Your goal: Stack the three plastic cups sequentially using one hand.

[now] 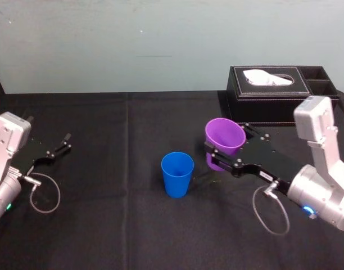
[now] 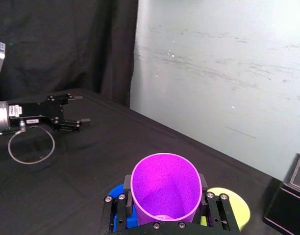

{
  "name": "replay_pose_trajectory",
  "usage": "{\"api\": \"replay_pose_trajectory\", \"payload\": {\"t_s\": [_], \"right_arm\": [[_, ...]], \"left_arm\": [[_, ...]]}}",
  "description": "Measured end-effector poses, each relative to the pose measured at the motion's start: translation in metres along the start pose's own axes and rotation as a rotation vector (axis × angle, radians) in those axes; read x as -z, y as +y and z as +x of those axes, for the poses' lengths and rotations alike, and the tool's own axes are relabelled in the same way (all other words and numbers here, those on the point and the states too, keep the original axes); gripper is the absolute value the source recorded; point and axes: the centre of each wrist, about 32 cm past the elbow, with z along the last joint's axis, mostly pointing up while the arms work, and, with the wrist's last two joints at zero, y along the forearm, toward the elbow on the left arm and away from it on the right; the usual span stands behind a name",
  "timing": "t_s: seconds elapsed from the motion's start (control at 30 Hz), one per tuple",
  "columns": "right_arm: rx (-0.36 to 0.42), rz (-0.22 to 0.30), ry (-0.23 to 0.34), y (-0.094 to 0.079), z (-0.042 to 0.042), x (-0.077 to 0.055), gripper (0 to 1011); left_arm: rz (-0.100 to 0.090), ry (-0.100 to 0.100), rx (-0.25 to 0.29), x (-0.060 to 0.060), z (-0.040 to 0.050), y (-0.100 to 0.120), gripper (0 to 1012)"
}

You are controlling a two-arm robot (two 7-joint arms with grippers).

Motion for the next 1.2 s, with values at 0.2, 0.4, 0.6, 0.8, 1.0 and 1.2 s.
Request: {"api": "replay_pose_trajectory", "payload": {"t_s": [0.2, 0.4, 0.6, 0.8, 1.0, 1.2], "right_arm": [[-0.020, 0.003, -0.003, 0.013, -0.0071, -0.003, 735], [-0.036, 0.000, -0.011, 0.025, -0.0125, -0.005, 735], [-0.052, -0.014, -0.021, 0.037, -0.0169, -0.005, 735], [-0.063, -0.023, -0.027, 0.046, -0.0202, -0.004, 735], [-0.068, -0.029, -0.030, 0.055, -0.0218, -0.002, 735], [-0.070, -0.033, -0.030, 0.061, -0.0225, -0.001, 735]], "left_arm": [[0.000, 0.000, 0.000, 0.000, 0.0000, 0.000, 1010], [0.000, 0.000, 0.000, 0.000, 0.0000, 0.000, 1010], [0.000, 0.000, 0.000, 0.000, 0.0000, 0.000, 1010], [0.000, 0.000, 0.000, 0.000, 0.0000, 0.000, 1010], [0.000, 0.000, 0.000, 0.000, 0.0000, 0.000, 1010], [0.000, 0.000, 0.000, 0.000, 0.0000, 0.000, 1010]]}}
